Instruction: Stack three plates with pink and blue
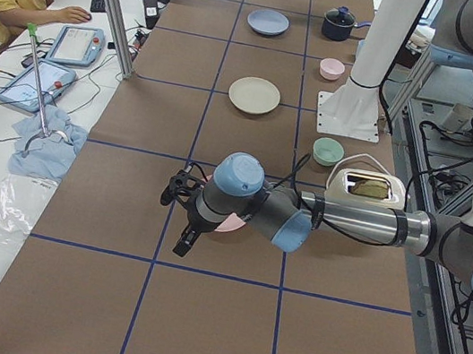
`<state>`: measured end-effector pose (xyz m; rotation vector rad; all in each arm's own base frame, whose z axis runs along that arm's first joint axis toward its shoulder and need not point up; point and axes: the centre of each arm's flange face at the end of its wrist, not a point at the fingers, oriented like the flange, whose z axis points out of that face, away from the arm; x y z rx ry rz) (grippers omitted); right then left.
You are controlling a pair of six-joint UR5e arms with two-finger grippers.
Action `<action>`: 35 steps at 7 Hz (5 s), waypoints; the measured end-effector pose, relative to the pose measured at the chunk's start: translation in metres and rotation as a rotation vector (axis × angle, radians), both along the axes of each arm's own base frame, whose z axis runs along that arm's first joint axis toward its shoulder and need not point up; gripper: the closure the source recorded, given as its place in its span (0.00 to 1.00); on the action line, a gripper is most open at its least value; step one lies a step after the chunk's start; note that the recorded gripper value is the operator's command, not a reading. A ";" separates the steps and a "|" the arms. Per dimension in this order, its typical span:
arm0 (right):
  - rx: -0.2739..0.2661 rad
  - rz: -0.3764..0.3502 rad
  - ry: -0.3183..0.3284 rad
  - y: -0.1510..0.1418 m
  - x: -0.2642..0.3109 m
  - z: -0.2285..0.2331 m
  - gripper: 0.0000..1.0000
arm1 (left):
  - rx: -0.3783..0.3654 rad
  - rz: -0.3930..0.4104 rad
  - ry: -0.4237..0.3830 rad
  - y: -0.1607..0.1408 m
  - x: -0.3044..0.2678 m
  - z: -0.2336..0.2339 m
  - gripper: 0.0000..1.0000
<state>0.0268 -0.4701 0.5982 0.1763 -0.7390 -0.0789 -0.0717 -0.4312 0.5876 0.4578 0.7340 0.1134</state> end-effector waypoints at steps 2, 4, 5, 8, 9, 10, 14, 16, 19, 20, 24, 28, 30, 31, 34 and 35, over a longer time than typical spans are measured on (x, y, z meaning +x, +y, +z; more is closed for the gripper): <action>0.007 0.001 0.000 0.000 0.000 -0.004 0.00 | 0.035 0.005 -0.006 0.000 0.000 -0.003 0.00; 0.010 0.001 -0.001 -0.001 0.000 -0.006 0.00 | 0.040 0.008 -0.003 0.003 0.001 0.001 0.00; 0.010 0.001 -0.002 -0.001 0.000 -0.006 0.00 | 0.039 0.008 -0.002 0.005 0.001 0.003 0.00; -0.006 -0.003 -0.015 0.001 -0.001 0.001 0.00 | 0.035 0.009 -0.001 0.007 0.002 0.005 0.00; -0.019 -0.004 -0.014 0.002 -0.001 0.008 0.00 | 0.035 0.010 -0.001 0.007 0.002 0.004 0.00; -0.031 -0.006 -0.012 0.003 -0.002 0.014 0.00 | 0.036 0.009 0.000 0.007 0.002 0.004 0.00; -0.050 -0.011 -0.011 0.003 -0.005 0.023 0.00 | 0.025 0.039 0.001 0.004 0.014 0.008 0.00; -0.052 -0.017 -0.011 0.003 -0.007 0.024 0.00 | -0.014 0.058 0.013 0.001 0.032 0.017 0.00; -0.064 -0.026 -0.007 0.000 -0.012 0.031 0.00 | -0.111 0.109 0.080 -0.007 0.078 0.031 0.01; -0.071 -0.027 -0.007 -0.002 -0.013 0.034 0.00 | -0.104 0.153 0.089 -0.012 0.101 0.033 0.01; -0.070 -0.029 -0.009 -0.003 -0.014 0.035 0.00 | -0.241 0.189 0.159 -0.015 0.182 0.048 0.01; -0.070 -0.029 -0.009 -0.003 -0.014 0.035 0.00 | -0.313 0.216 0.176 -0.017 0.229 0.069 0.18; -0.070 -0.030 -0.009 -0.003 -0.014 0.035 0.00 | -0.298 0.241 0.182 -0.011 0.241 0.081 0.83; -0.069 -0.030 -0.010 -0.003 -0.014 0.034 0.00 | -0.296 0.245 0.181 -0.010 0.243 0.084 1.00; -0.066 -0.031 -0.013 -0.003 -0.014 0.033 0.00 | -0.312 0.233 0.192 -0.013 0.247 0.081 1.00; -0.065 -0.032 -0.014 -0.003 -0.014 0.032 0.00 | -0.310 0.233 0.201 -0.015 0.249 0.076 1.00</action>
